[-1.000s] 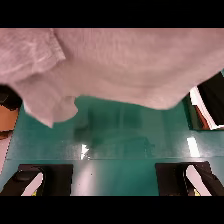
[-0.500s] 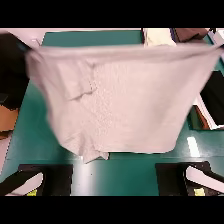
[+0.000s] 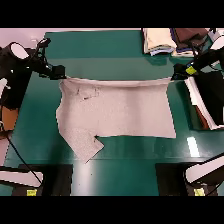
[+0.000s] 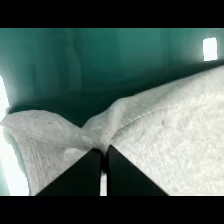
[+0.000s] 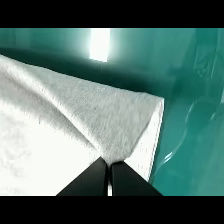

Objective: Fold the shirts.

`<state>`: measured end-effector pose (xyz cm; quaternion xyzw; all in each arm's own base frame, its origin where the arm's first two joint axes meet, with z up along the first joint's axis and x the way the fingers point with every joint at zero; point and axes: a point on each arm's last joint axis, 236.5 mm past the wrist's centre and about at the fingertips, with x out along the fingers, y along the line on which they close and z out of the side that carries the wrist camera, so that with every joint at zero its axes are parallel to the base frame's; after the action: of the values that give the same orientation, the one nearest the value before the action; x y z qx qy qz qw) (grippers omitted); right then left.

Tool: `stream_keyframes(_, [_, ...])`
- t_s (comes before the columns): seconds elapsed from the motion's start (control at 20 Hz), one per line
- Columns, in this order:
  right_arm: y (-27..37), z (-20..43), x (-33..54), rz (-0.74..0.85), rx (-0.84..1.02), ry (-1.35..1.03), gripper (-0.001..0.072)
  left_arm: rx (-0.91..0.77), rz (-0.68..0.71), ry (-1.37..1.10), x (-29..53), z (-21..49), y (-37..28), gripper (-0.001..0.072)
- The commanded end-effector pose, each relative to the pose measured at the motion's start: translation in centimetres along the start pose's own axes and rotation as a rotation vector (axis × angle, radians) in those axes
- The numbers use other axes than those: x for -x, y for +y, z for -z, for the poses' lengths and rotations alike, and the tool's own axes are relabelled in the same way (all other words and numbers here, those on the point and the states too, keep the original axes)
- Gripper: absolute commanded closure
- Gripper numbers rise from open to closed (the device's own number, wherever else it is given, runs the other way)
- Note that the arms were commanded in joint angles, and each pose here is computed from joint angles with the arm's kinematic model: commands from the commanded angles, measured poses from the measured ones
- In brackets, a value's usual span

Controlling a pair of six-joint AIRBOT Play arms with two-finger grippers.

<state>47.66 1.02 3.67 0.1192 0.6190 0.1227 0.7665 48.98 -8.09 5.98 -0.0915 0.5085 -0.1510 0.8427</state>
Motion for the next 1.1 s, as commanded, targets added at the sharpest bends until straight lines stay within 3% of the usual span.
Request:
stream_keyframes(0.0, [-0.1,-2.0,0.3,0.015,0.029,-0.035,0.0700,-0.011,0.007,0.053,-0.4,0.7,0.7,0.0684])
stream_keyframes(0.15, [-0.5,-0.3,1.5,0.018,0.021,-0.030,0.0701,0.004,0.021,0.208,-0.1,4.7,1.5,0.0684])
stream_keyframes(0.55, [-1.6,6.1,-4.4,0.008,-0.060,0.071,0.0694,0.115,0.021,0.344,-4.7,11.9,3.0,0.0681])
stream_keyframes(0.6, [-1.7,6.4,-4.8,0.006,-0.065,0.076,0.0557,0.132,0.016,0.348,-4.7,12.1,3.1,0.0602])
stream_keyframes(0.65, [-1.6,6.4,-4.8,0.002,-0.067,0.075,0.0308,0.152,0.012,0.346,-4.6,12.0,3.1,0.0272])
stream_keyframes(0.7, [-1.5,6.0,-4.4,0.003,-0.062,0.064,0.0294,0.173,0.009,0.352,-4.3,12.1,3.0,0.0184])
stream_keyframes(0.9, [-1.2,7.0,-0.3,0.011,-0.058,0.009,0.0301,0.160,-0.025,0.358,0.3,13.5,1.9,0.0185])
stream_keyframes(1.05, [-1.2,10.6,1.9,0.023,-0.082,-0.023,0.0301,0.212,-0.091,0.360,3.3,19.4,1.8,0.0184])
